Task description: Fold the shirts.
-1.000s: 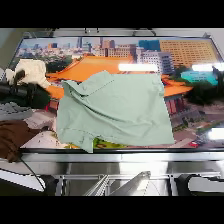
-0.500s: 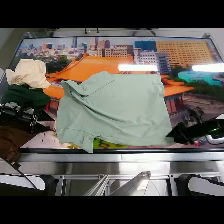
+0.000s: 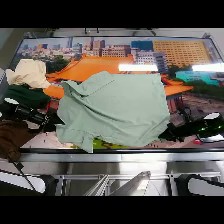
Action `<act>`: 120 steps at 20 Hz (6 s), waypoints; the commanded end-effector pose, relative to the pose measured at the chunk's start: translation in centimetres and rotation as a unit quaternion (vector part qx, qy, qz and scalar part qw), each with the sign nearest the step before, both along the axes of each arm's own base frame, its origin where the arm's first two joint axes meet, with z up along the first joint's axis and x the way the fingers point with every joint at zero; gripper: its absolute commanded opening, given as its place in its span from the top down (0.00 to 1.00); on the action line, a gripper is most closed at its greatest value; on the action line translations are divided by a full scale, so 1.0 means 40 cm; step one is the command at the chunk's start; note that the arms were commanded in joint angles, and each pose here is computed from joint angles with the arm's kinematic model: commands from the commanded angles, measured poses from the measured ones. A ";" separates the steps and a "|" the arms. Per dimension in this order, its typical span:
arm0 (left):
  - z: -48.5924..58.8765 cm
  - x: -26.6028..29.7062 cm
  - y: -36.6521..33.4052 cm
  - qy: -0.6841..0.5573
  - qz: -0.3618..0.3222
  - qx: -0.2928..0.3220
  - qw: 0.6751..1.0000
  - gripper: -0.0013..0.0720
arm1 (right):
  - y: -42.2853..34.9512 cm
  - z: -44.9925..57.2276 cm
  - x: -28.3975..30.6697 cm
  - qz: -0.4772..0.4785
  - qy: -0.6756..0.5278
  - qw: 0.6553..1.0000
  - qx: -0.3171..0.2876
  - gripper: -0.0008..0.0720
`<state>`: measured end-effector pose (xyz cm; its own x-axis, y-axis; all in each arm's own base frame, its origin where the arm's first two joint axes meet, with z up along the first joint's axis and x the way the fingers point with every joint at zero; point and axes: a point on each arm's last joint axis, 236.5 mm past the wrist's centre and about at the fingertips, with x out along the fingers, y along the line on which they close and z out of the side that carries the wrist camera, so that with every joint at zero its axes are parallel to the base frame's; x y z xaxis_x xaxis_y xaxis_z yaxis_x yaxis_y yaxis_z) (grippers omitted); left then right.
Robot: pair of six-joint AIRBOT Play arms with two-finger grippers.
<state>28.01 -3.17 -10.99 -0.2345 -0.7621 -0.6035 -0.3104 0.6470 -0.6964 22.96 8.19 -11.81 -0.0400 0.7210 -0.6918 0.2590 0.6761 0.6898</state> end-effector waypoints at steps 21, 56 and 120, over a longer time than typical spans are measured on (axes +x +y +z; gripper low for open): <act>1.461 -0.259 -0.155 -0.794 0.027 -0.263 0.547 0.95 | -0.160 1.468 0.105 -0.172 -0.741 0.613 -0.212 0.96; 0.260 0.607 -0.116 -0.301 0.011 -0.084 0.950 0.96 | -0.270 0.292 0.750 -0.200 -0.382 0.902 0.000 0.97; 0.169 -0.065 -0.148 -0.090 0.091 -0.076 0.989 0.96 | -0.243 0.147 -0.010 -0.010 0.036 0.999 0.030 0.96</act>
<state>23.11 -8.87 -6.97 -0.0334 -0.8327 -0.5527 -0.3012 0.5357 -0.7889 20.67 -1.89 -7.09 -0.1542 0.7240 -0.6724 0.3235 0.6800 0.6580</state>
